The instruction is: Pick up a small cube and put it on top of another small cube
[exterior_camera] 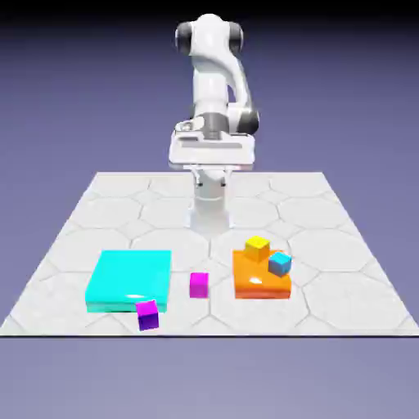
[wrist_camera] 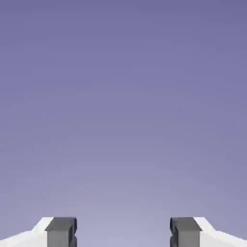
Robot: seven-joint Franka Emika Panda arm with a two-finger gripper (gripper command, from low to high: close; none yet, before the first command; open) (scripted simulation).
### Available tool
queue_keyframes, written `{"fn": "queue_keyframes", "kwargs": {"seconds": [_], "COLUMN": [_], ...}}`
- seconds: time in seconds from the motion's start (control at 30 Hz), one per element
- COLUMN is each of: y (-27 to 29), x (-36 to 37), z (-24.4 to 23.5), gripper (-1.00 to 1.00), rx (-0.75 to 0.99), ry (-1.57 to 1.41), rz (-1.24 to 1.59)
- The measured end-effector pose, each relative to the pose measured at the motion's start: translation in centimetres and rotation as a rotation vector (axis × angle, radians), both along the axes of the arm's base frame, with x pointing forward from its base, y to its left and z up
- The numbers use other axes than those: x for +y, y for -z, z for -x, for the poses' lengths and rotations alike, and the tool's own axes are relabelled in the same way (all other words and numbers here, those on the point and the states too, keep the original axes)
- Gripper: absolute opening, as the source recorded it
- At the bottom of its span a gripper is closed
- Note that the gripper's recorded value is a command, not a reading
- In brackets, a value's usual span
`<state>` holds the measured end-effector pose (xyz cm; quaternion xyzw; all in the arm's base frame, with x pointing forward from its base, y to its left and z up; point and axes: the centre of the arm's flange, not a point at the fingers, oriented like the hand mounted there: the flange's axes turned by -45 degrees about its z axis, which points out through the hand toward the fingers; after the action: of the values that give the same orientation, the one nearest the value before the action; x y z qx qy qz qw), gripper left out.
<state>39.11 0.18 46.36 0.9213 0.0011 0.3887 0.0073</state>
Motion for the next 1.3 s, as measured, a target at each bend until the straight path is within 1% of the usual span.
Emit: {"fn": "queue_keyframes", "kwargs": {"seconds": [0.33,0.67,0.97,1.3], "y": [-3.4,-4.1,-2.1,3.1], "x": [-1.7,-2.6,-3.7,-6.1], "z": [-1.6,-4.0,-6.9,-10.5], "gripper": [0.0,0.0,0.0,0.0], "rx": [-0.018,-0.036,-0.043,-0.036], "ry": [0.379,0.749,1.087,1.482], "rz": [-0.146,-0.293,-0.425,-0.569]}}
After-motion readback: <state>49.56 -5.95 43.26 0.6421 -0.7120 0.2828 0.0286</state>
